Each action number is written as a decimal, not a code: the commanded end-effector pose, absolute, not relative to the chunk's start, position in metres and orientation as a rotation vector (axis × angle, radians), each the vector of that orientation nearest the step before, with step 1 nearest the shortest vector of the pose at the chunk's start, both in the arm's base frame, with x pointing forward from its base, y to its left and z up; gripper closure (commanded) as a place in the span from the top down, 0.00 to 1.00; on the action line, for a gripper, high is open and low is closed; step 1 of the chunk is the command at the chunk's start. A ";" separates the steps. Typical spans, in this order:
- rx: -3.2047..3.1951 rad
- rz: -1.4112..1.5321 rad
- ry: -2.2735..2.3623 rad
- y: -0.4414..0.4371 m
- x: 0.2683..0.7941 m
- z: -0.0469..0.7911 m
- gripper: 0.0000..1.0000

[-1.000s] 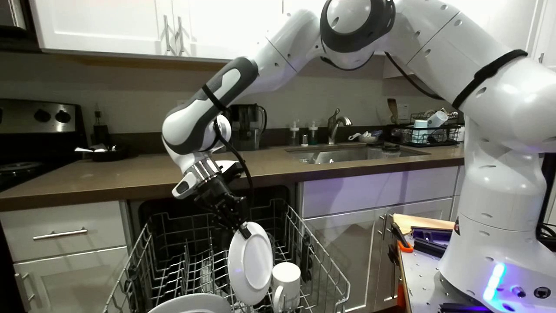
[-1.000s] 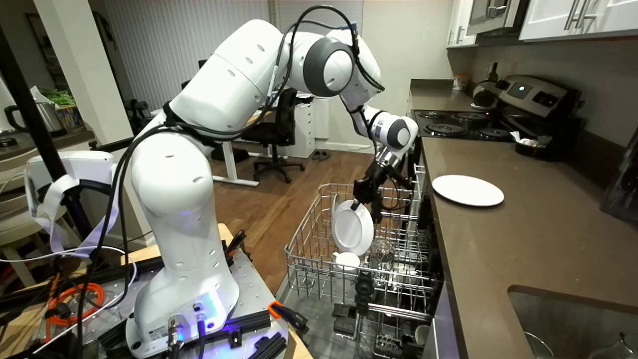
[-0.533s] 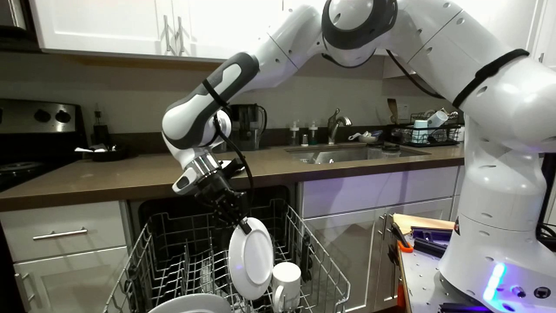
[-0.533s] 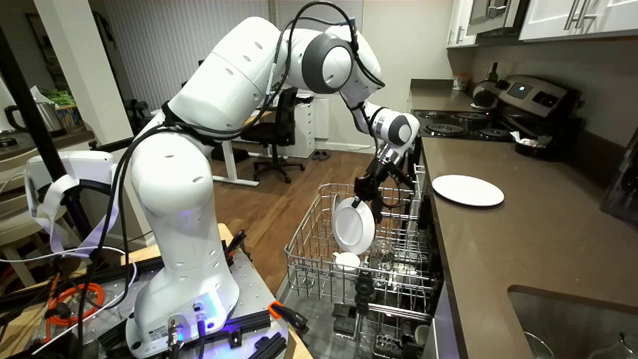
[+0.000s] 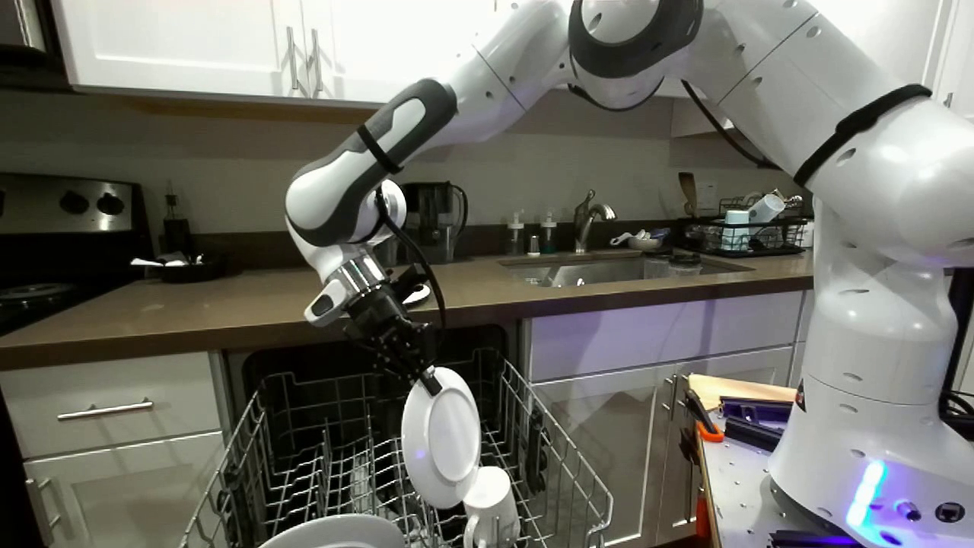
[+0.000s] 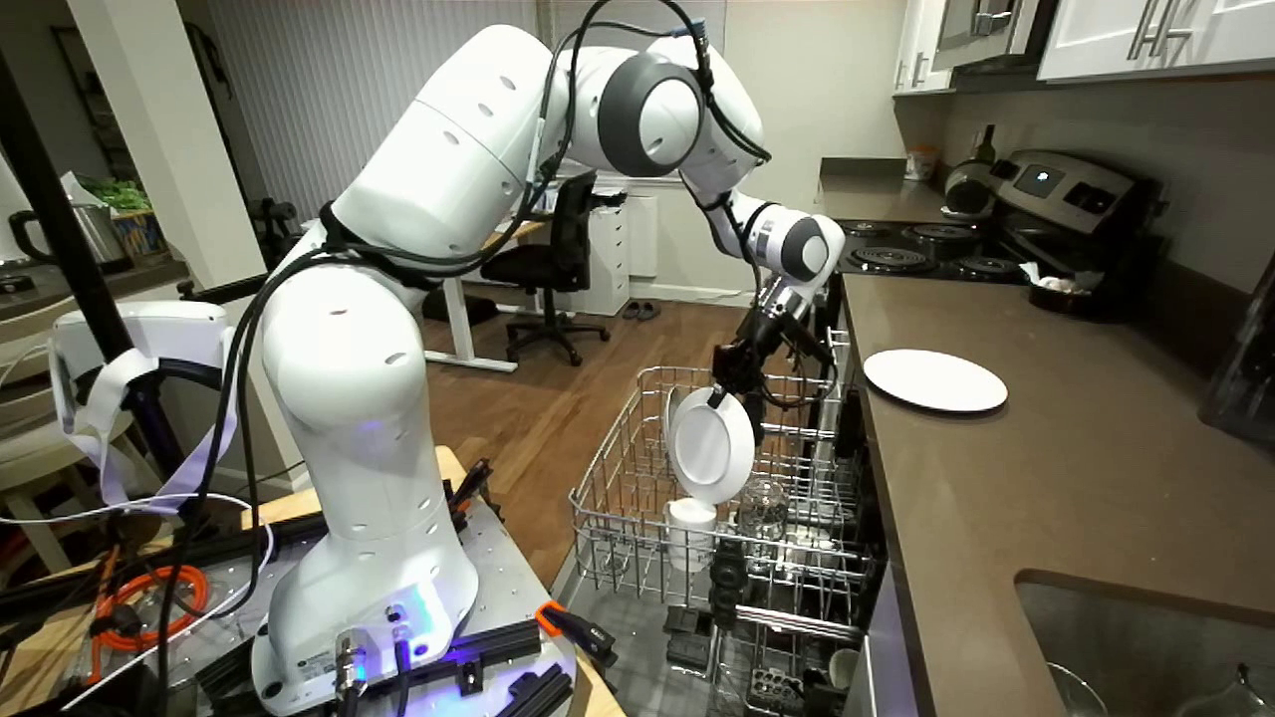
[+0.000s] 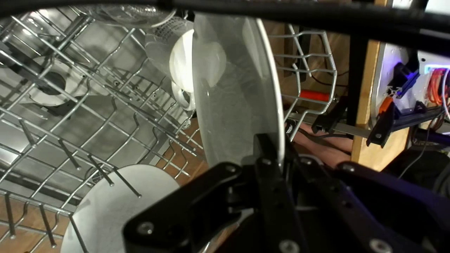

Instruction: Pick up the white plate from the dishwasher and move it to the left.

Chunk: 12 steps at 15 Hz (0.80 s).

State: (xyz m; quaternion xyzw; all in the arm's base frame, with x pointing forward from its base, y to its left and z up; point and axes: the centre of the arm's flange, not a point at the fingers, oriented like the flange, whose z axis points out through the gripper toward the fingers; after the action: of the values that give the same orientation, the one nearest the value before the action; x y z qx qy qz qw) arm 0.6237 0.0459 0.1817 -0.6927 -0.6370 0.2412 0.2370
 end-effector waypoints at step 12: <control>-1.912 0.647 -1.748 0.045 0.626 0.191 0.07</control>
State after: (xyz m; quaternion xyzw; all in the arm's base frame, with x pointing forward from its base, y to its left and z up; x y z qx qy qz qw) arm 0.6256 0.0450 0.1911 -0.6963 -0.6366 0.2355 0.2334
